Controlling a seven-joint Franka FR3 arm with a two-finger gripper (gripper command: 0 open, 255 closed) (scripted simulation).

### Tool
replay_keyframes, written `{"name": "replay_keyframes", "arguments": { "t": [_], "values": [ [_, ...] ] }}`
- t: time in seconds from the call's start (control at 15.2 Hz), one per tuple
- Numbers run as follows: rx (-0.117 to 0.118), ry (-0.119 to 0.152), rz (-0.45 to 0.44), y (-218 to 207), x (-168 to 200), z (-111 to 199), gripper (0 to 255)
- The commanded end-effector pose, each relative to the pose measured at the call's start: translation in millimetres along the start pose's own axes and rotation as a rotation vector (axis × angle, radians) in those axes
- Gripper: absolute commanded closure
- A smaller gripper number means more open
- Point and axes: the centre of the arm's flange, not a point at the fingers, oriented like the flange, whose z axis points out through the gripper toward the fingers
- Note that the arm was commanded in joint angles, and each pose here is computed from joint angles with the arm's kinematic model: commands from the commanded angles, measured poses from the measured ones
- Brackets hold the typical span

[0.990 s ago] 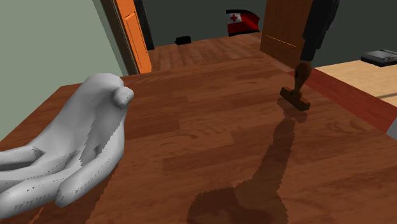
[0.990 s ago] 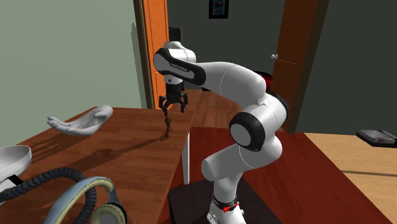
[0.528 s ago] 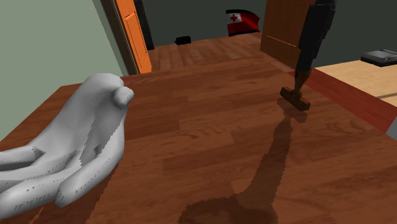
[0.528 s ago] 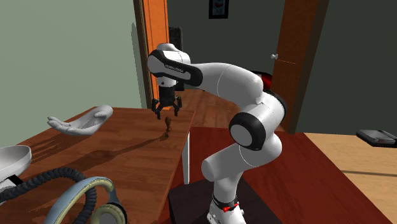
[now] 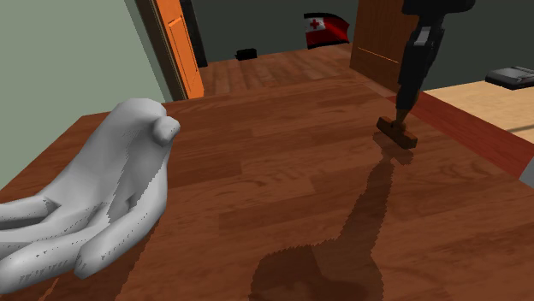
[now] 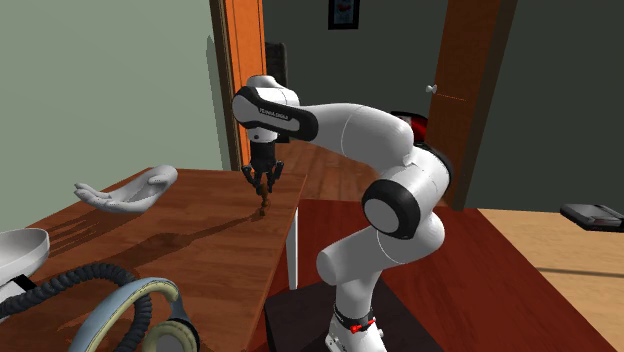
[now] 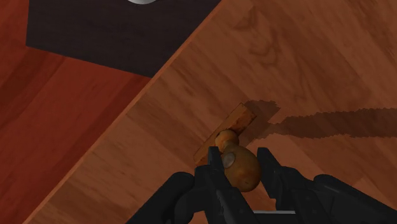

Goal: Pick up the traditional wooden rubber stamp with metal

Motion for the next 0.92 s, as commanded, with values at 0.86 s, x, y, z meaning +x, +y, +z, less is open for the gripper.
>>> {"name": "replay_keyframes", "arguments": {
  "t": [0.86],
  "values": [
    [0.000, -0.001, 0.000, -2, -2, -37, 255]
  ]
}}
